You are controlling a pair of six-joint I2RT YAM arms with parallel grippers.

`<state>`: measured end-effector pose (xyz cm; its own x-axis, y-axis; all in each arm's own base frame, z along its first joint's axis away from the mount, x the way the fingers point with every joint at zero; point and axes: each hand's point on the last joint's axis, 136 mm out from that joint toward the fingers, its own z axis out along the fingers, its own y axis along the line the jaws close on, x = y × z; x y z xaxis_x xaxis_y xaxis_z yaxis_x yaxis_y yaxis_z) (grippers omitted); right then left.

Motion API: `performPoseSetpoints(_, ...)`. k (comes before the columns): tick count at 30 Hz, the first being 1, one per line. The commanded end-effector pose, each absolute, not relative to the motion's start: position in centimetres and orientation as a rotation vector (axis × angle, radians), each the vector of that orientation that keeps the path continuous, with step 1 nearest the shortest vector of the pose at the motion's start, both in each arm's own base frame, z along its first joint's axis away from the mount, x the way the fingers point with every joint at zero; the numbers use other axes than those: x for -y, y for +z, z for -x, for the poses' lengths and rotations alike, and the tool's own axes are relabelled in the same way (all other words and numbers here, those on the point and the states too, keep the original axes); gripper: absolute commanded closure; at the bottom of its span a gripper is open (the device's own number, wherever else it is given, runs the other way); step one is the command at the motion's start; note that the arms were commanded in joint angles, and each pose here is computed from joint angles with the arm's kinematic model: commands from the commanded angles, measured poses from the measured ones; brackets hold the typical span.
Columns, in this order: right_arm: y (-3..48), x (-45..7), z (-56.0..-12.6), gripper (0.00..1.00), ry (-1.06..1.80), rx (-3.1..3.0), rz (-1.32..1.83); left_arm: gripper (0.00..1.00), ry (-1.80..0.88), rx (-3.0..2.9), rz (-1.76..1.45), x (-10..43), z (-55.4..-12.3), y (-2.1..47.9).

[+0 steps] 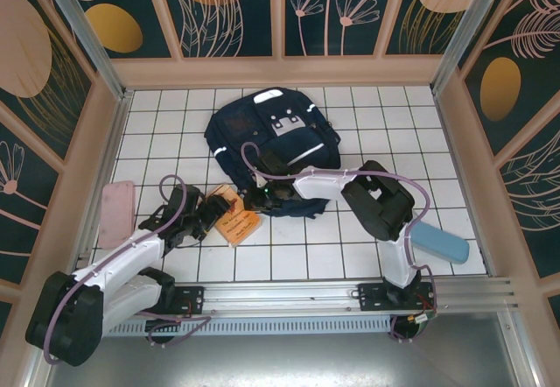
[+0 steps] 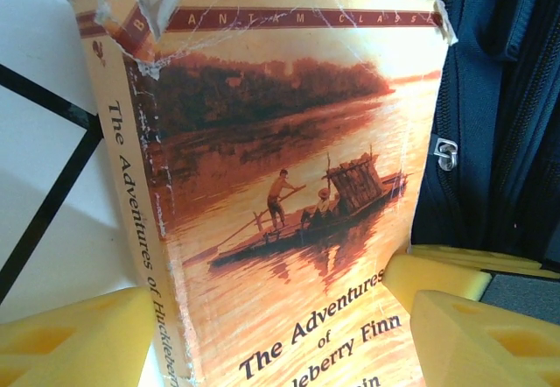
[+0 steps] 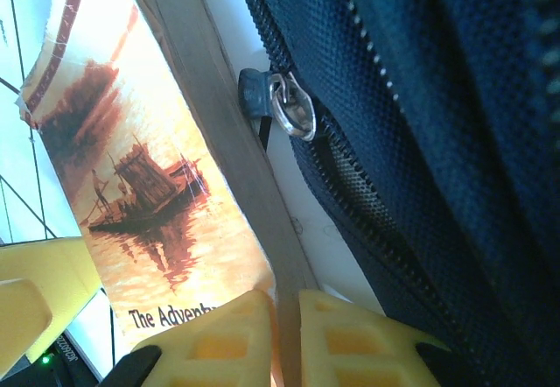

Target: Pack the student bag

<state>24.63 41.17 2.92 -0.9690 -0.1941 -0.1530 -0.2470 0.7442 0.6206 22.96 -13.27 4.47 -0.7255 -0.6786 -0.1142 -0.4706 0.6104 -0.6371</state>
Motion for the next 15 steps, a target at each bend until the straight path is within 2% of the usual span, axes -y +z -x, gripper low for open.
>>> performPoseSetpoints(1, -3.4, -35.9, -24.3, 0.87, 0.699, -3.031, 0.204, 0.23, -0.821, -2.52, 0.953, 13.3, -22.5, 4.0)
performPoseSetpoints(8, -3.6, -35.9, -24.3, 0.88, 0.701, -3.033, 0.199, 0.22, -0.817, -2.508, 0.974, 13.1, -22.5, 3.7)
performPoseSetpoints(15, -3.3, -36.1, -24.3, 0.88, 0.722, -3.026, 0.21, 0.24, -0.977, -2.486, 0.879, 15.3, -23.7, 4.8)
